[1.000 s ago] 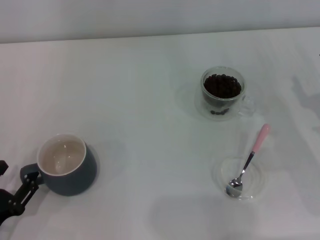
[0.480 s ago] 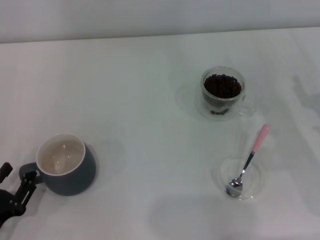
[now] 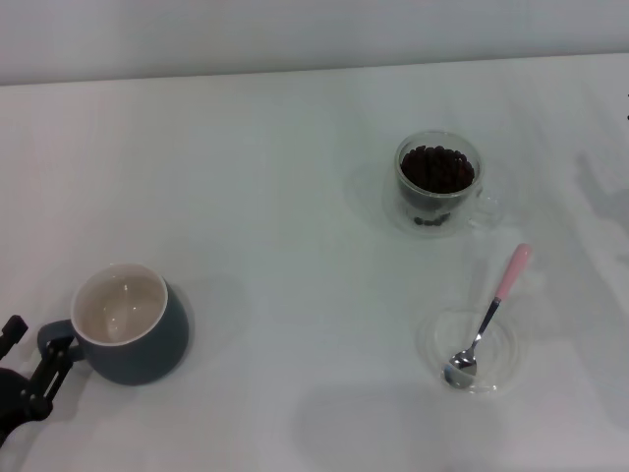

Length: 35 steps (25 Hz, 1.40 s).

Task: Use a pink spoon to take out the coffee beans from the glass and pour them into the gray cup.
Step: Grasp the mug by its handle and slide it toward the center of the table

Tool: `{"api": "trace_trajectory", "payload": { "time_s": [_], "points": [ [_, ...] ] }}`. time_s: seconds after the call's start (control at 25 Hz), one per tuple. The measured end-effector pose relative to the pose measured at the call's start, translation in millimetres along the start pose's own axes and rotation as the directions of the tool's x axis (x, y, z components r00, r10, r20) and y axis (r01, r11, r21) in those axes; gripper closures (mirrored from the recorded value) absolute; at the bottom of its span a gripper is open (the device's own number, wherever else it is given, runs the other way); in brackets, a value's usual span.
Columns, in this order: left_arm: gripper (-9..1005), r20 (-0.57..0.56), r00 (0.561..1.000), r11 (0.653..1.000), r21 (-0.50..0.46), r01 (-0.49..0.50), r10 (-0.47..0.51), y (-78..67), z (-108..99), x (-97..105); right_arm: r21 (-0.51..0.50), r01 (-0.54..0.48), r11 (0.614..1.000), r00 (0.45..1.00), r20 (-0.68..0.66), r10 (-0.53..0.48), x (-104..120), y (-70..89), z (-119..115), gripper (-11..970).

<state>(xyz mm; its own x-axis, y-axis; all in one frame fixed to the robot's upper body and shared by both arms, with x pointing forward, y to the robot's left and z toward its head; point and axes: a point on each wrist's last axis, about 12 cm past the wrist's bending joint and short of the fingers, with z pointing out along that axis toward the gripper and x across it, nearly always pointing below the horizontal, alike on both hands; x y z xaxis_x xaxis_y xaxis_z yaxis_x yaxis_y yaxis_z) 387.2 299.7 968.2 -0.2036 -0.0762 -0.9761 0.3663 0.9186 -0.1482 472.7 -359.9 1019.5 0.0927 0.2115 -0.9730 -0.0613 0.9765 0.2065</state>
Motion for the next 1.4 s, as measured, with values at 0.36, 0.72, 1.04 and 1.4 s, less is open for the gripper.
{"api": "trace_trajectory", "payload": {
  "time_s": [0.36,0.72,1.04,1.4],
  "points": [
    [477,0.002,1.000,0.999,0.021,0.027,-0.028,-7.1,-5,3,0.004,0.003,1.000,1.000,-0.003,-0.003,0,-2.3,-3,88],
    [552,0.000,0.999,0.999,0.026,0.042,-0.042,-8.3,-7,3,0.007,0.007,1.000,1.000,0.004,-0.007,-1,-5.2,-10,89],
    [755,-0.003,0.999,0.999,0.028,0.035,-0.035,-6.1,-4,2,0.013,0.009,1.000,1.000,0.008,-0.009,-2,-7.6,-15,89],
    [790,0.001,1.000,0.999,0.039,0.013,-0.013,-3.9,4,-1,0.006,0.008,1.000,1.000,0.011,-0.008,-2,-6.2,-13,89]
  ]
}}
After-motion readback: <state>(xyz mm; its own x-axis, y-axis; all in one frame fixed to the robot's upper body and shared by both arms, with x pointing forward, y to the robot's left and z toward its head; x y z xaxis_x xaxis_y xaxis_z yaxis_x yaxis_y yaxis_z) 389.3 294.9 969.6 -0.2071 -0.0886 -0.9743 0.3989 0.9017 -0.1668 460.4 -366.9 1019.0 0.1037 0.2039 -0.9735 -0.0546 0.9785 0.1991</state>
